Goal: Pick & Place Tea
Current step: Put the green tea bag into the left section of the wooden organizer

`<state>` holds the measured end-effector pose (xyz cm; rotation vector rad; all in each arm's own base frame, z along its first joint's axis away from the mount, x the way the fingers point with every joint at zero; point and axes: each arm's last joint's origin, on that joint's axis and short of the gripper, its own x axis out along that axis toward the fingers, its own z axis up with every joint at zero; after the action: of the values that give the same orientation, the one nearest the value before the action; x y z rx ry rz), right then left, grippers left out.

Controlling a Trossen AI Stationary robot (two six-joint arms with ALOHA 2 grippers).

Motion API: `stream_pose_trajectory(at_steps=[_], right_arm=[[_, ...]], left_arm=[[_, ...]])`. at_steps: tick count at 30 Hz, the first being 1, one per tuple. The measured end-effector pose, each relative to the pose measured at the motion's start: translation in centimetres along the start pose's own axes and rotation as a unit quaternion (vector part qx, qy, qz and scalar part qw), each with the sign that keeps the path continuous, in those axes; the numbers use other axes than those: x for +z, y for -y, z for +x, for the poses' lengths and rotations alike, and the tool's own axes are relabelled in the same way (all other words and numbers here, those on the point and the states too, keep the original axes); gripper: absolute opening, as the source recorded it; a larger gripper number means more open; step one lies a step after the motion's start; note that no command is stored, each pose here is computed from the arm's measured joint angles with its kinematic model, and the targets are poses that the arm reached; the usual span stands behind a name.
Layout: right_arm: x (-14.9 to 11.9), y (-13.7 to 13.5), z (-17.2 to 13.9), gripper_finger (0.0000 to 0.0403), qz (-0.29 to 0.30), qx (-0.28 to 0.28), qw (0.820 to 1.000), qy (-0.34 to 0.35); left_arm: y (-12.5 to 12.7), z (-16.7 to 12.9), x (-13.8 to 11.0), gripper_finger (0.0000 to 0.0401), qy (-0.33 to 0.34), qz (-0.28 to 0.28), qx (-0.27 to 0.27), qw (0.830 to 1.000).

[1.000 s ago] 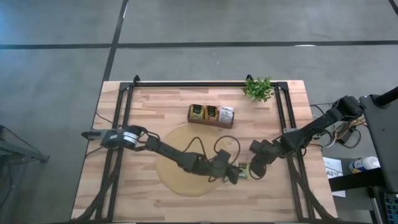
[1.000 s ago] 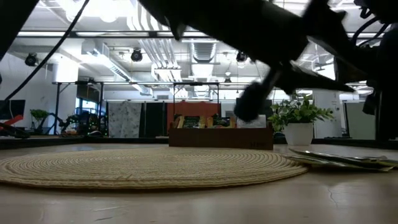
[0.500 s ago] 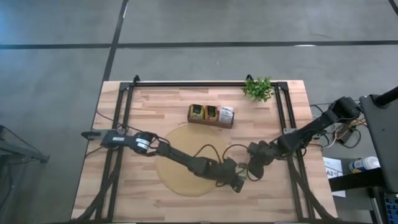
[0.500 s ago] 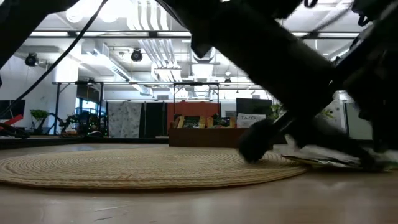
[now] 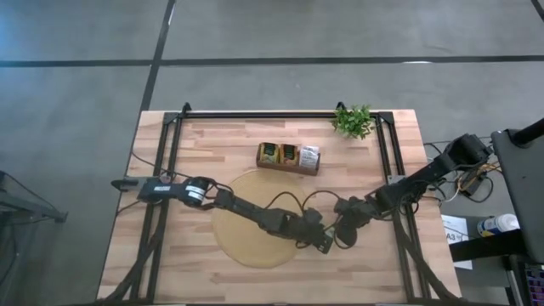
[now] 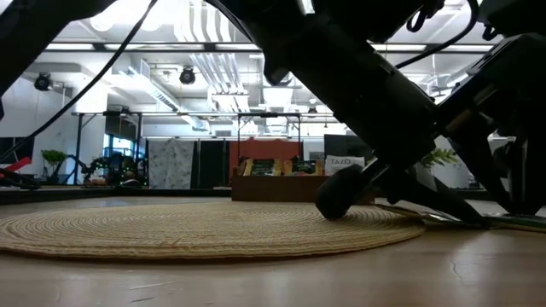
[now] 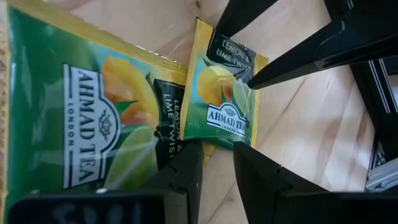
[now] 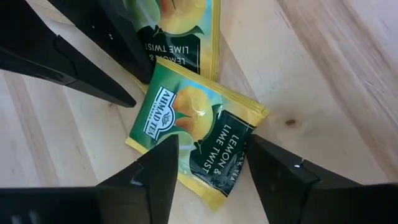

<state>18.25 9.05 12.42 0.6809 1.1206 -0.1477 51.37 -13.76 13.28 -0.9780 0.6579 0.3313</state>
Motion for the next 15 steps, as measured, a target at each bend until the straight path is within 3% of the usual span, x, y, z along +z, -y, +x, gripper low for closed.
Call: stream_pose_trajectory(at_steps=[9,15], right_arm=[[0.05,-0.08,-0.25,0.0161,0.009,0.013,1.000,-0.007],[0.09,-0.04,-0.27,0.0119,0.011,0.014,1.000,-0.007]], left_arm=[[-0.52,0.19,-0.22,0.0094,0.001,-0.011,-0.004,1.000],[-0.61,0.23,-0.23,0.0094,0.001,-0.011,-0.004,1.000]])
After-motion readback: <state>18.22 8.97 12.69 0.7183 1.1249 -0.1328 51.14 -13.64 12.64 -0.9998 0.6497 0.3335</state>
